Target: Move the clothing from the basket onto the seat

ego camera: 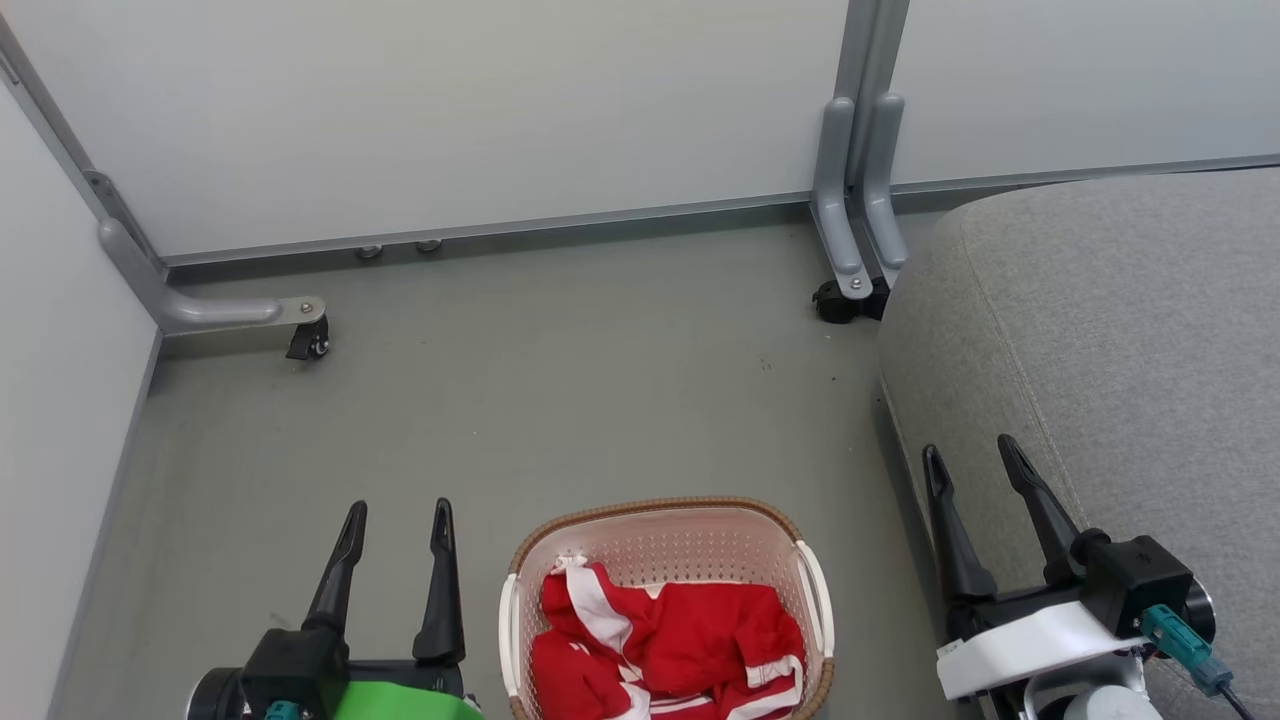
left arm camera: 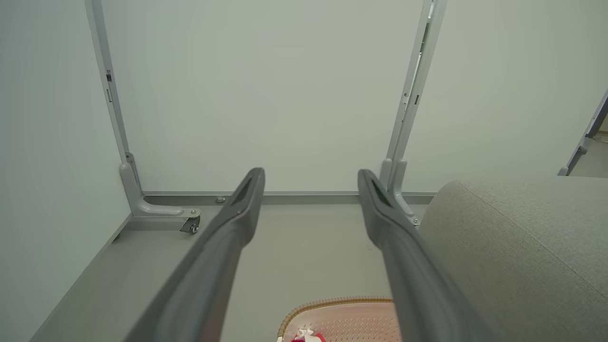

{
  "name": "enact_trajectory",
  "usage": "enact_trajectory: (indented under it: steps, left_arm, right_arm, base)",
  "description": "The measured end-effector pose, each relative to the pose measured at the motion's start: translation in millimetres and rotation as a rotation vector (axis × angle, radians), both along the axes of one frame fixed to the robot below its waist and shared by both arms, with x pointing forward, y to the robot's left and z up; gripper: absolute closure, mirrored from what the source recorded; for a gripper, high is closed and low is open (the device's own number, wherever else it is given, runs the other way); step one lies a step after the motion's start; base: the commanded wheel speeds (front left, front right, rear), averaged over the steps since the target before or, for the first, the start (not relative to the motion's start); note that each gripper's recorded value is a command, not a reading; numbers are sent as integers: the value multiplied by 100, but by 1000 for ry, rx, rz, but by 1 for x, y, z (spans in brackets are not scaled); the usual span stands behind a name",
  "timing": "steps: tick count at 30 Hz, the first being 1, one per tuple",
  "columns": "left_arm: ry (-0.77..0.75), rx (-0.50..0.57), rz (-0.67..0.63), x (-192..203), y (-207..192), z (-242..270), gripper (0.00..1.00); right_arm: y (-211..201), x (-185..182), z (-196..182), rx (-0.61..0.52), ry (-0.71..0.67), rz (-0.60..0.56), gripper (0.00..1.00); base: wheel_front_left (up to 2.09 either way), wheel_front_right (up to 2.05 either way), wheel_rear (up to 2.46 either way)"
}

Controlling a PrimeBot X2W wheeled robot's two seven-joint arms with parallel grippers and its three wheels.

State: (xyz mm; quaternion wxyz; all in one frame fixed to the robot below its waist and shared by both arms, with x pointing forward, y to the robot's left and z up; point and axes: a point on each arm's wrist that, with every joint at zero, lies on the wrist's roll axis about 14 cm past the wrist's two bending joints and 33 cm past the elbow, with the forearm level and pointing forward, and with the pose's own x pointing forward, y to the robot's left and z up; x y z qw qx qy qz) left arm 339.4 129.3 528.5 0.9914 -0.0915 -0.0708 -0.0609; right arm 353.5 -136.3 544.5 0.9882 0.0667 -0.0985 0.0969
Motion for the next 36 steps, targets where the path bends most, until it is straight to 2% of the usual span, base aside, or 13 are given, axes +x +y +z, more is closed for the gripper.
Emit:
enact_trajectory:
  steps: [21, 30, 36]
  left_arm:
    - [23, -7, -7, 1, -2, -7, 0]
    - [109, 25, -79, 8, -24, -36, 0]
    - [156, 93, -161, 37, -47, -57, 0]
  right_arm:
    - [-1, 0, -7, 8, 24, -3, 0]
    - [-20, 3, -20, -3, 62, -62, 0]
    - [-30, 22, -26, -4, 78, -92, 0]
  base:
    - [0, 0, 0]
    - [0, 0, 0]
    - [0, 0, 0]
